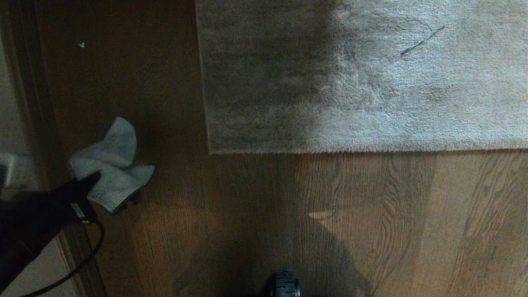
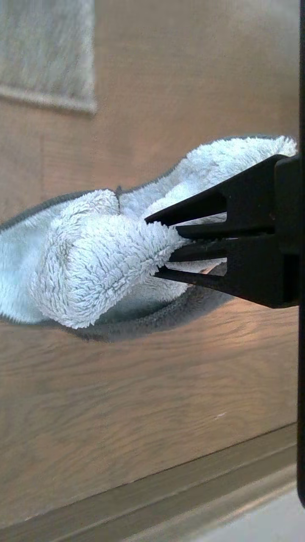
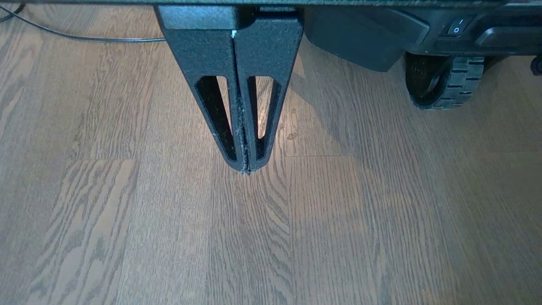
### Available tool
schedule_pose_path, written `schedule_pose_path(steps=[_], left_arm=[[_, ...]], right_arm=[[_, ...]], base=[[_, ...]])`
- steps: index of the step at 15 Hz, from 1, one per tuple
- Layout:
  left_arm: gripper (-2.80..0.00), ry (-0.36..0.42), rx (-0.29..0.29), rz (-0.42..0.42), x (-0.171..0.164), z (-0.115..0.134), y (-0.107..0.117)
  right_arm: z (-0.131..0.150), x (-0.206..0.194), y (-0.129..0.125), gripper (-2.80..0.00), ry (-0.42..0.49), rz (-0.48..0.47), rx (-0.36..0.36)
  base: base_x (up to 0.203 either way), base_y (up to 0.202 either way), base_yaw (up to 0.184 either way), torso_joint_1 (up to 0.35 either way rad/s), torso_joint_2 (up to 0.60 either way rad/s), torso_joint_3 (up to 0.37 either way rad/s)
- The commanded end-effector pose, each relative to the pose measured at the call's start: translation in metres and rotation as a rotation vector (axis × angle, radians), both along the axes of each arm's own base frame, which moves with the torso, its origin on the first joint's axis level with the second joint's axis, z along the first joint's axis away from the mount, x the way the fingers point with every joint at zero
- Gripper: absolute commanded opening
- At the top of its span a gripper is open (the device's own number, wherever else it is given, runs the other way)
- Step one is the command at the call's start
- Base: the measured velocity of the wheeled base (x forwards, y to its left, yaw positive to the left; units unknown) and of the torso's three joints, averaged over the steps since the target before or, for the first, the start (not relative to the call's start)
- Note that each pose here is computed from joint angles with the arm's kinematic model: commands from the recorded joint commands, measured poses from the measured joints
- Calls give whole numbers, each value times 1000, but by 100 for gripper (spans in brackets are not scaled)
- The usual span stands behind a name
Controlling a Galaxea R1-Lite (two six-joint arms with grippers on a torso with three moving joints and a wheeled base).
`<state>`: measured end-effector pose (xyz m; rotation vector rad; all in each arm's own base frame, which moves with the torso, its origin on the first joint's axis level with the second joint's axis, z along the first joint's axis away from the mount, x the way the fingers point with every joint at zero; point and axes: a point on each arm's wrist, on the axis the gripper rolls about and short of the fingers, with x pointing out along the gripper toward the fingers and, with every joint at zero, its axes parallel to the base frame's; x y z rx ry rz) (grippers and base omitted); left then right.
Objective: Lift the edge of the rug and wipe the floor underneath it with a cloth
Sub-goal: Pick up the rag
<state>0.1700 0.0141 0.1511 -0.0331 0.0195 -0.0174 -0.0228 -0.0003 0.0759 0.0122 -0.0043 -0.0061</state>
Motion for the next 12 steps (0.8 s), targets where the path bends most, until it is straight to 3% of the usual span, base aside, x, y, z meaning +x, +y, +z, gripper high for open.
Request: schedule_pose_path(steps=[1, 9, 12], left_arm=[[-280, -73, 7, -6, -28, 9, -4], [-280, -52, 13, -1, -103, -6, -10], [-280, -32, 54, -1, -124, -15, -12]], right_arm=[[0, 0, 0, -280, 1, 0, 0], [0, 0, 0, -280, 1, 0, 0], [0, 0, 0, -280, 1, 0, 0]], base=[[0, 0, 0, 0, 0, 0], [0, 0, 0, 0, 0, 0], [0, 0, 0, 0, 0, 0]])
